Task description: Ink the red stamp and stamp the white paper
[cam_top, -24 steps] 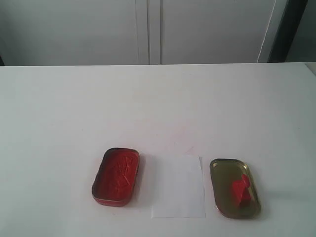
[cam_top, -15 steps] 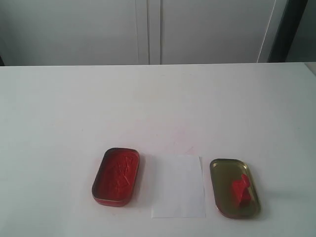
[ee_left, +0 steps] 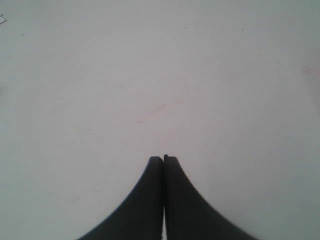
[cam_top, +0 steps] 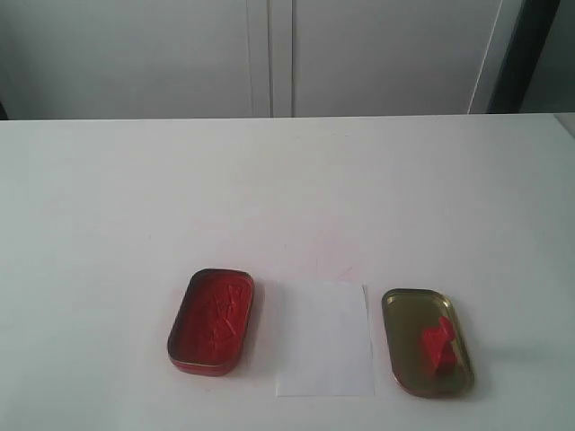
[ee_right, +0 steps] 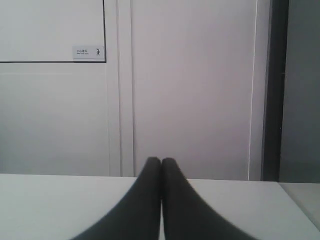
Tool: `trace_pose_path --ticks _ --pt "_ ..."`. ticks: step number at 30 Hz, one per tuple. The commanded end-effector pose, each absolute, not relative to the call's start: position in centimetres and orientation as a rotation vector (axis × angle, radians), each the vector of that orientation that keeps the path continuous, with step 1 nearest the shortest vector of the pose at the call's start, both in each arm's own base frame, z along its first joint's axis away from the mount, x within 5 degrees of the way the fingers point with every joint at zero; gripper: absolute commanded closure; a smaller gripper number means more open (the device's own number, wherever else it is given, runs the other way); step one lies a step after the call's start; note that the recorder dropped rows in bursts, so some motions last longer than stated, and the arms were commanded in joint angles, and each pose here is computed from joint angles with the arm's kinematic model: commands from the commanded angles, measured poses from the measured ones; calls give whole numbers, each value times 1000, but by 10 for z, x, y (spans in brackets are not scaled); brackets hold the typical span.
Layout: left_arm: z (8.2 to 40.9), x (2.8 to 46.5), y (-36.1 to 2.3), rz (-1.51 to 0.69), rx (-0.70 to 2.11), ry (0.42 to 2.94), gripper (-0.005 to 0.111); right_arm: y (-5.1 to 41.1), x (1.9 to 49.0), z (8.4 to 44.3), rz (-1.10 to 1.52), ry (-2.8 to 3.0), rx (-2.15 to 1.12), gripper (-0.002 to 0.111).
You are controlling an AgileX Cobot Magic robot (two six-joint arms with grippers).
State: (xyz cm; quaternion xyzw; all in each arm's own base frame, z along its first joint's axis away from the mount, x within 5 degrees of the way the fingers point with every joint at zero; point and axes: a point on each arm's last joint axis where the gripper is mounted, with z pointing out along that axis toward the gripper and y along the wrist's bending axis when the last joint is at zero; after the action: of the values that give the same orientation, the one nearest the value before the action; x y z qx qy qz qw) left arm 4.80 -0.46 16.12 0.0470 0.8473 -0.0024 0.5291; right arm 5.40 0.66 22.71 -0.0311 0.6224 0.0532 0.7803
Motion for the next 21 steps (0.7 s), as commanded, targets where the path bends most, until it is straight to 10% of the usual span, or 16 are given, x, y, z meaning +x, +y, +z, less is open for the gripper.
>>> trace_pose_path --ticks 1,21 --pt "157 47 -5 -11 115 2039 107 6 53 227 110 1323 -68 108" --pt "157 47 -5 -11 115 2039 107 6 51 239 93 1343 -77 108"
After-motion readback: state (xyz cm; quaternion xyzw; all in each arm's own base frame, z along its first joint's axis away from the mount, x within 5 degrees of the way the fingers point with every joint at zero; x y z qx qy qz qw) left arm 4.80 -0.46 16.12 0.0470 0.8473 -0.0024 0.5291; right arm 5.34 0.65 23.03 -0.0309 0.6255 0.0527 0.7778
